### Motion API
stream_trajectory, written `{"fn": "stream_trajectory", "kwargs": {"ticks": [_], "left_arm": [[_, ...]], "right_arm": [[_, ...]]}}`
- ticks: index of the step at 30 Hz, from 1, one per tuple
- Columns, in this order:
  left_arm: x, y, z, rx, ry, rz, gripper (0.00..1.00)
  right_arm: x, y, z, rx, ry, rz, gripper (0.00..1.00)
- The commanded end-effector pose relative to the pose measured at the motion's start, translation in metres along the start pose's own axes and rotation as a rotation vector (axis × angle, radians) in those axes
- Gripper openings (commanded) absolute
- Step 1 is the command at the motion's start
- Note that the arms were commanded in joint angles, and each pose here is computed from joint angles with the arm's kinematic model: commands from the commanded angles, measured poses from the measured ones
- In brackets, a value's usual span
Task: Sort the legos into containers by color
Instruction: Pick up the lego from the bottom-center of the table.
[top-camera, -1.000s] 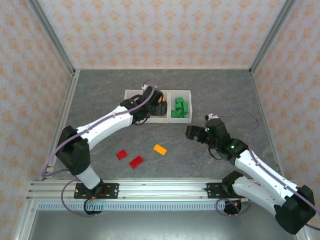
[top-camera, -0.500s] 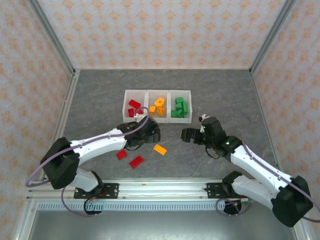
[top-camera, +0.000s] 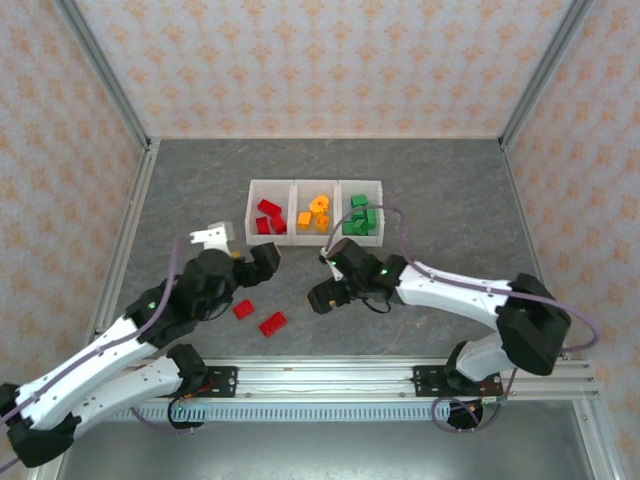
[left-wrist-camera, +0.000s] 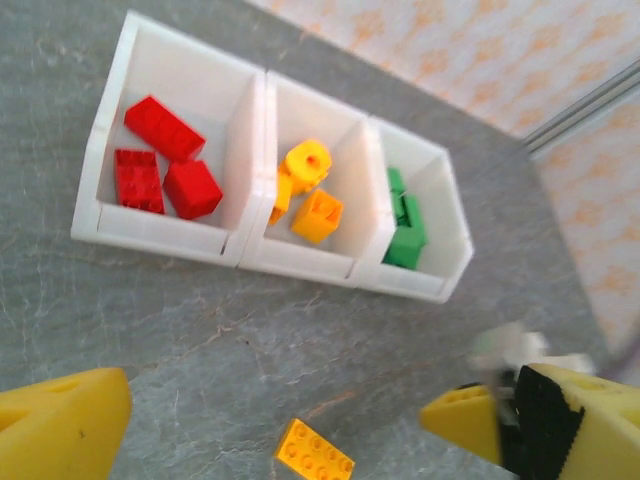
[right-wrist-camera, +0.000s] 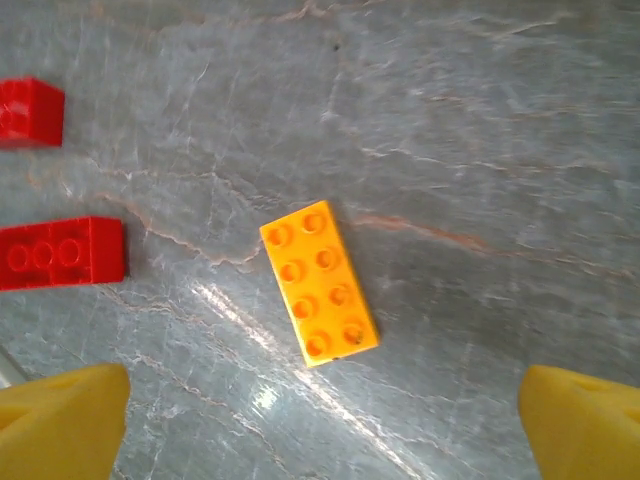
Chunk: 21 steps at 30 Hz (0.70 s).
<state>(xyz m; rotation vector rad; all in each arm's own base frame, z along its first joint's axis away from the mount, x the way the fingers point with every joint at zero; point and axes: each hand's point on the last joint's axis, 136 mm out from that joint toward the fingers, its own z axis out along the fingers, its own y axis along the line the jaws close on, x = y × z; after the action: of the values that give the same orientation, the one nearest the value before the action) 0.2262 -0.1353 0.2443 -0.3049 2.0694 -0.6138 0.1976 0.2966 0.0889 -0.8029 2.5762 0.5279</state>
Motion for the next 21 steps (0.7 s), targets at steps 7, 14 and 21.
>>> {"fn": "stream_trajectory", "kwargs": {"ticks": [7,14,21], "left_arm": [[-0.004,0.019,-0.042,0.026,-0.015,0.083,0.99],[-0.026,0.03,-0.064,0.039,-0.144,0.033,1.0],[-0.029,0.031,-0.069,0.066,-0.177,0.013,0.99]], "right_arm": [[0.012,-0.007,0.037,0.201,0.167,-0.154,0.92],[0.011,-0.005,0.054,0.243,0.2,-0.173,0.87],[0.014,-0.014,0.068,0.305,0.235,-0.185,0.74]]}}
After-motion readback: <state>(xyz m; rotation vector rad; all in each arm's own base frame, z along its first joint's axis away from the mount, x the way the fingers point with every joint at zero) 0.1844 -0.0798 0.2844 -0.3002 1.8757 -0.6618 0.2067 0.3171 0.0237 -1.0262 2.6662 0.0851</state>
